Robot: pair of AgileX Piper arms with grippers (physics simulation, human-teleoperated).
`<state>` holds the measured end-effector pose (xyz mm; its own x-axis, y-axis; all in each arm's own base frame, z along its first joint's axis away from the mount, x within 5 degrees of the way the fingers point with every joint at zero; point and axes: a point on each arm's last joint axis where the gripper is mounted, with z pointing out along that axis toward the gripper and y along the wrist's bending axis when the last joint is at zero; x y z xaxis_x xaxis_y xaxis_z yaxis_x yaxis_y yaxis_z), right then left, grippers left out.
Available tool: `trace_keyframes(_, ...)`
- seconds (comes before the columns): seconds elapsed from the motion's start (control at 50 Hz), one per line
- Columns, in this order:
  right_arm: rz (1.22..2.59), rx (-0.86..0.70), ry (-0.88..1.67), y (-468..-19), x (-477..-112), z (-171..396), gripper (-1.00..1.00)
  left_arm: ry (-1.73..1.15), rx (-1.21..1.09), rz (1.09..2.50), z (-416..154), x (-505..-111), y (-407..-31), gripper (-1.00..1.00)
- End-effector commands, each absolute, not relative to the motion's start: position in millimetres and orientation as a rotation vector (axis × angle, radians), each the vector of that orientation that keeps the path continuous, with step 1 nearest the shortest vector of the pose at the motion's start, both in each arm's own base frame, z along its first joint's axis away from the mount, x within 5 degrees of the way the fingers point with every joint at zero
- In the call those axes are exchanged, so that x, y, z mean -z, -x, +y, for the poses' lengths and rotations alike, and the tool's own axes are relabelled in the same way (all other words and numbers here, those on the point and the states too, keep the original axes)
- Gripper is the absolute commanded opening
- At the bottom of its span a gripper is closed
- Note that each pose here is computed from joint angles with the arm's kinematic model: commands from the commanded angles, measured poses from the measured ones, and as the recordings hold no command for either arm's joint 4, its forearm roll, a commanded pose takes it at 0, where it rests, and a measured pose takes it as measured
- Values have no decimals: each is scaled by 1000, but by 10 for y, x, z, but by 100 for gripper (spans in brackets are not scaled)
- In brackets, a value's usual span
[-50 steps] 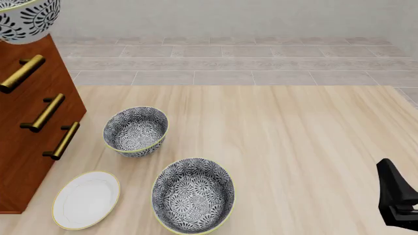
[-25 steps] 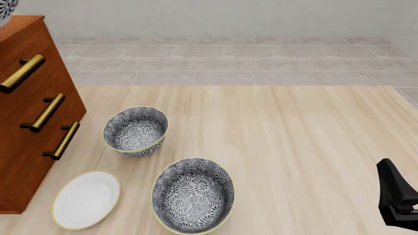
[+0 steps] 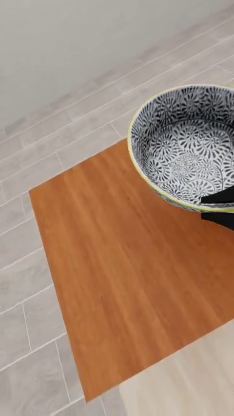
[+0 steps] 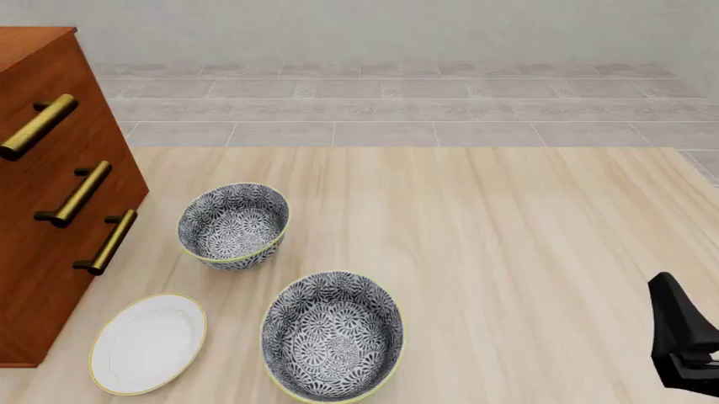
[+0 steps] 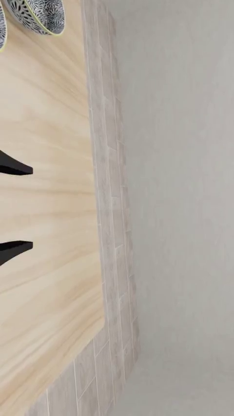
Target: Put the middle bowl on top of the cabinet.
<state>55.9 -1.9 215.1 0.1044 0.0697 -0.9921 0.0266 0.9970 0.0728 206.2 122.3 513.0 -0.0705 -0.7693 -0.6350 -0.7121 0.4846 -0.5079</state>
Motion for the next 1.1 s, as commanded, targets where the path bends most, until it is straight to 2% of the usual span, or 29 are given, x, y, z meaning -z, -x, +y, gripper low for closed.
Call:
trace_keyframes(0.02,1466,-31,-80,-559,-2151,-20,100,1279,54,1780,1317,-5134,-2029,-100)
trace_keyframes(0.7,1470,-24,-68,-560,-2148,-17,100,1373,-10,1762,1573,-5025,-1983,-100)
trace_keyframes(1.1,1470,-25,-69,-559,-2149,-18,100,1408,19,1805,1561,-4869,-2078,-100)
